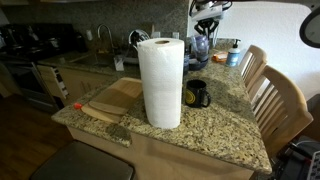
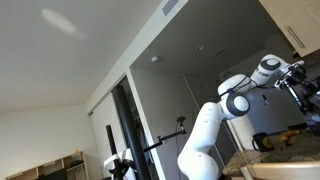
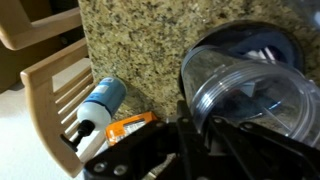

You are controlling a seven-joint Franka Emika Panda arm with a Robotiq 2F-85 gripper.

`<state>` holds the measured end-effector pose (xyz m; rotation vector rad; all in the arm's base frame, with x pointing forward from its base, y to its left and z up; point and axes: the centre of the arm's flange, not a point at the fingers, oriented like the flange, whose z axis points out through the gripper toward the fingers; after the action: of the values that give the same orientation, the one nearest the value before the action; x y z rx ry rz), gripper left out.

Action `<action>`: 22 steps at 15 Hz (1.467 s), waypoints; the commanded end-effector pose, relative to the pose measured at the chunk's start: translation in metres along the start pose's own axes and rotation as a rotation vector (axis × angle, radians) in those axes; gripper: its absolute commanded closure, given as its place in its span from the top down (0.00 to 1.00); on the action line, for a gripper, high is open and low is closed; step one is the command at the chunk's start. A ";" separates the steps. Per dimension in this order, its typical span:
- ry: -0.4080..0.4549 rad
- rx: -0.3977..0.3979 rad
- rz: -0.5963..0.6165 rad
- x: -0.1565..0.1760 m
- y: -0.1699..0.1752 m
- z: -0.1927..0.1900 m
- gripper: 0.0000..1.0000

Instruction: Put the white bottle in the bowl then put the jar in the bowl

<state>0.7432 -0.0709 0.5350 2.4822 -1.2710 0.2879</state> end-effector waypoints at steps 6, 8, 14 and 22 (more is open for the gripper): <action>-0.011 0.044 0.095 -0.078 -0.005 0.049 0.03; 0.003 0.064 0.157 -0.089 -0.004 0.041 0.03; -0.050 0.098 0.209 -0.111 0.000 0.021 0.44; -0.103 0.096 0.237 -0.116 0.033 -0.014 0.98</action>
<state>0.6865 0.0114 0.5063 2.4364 -1.6449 0.3212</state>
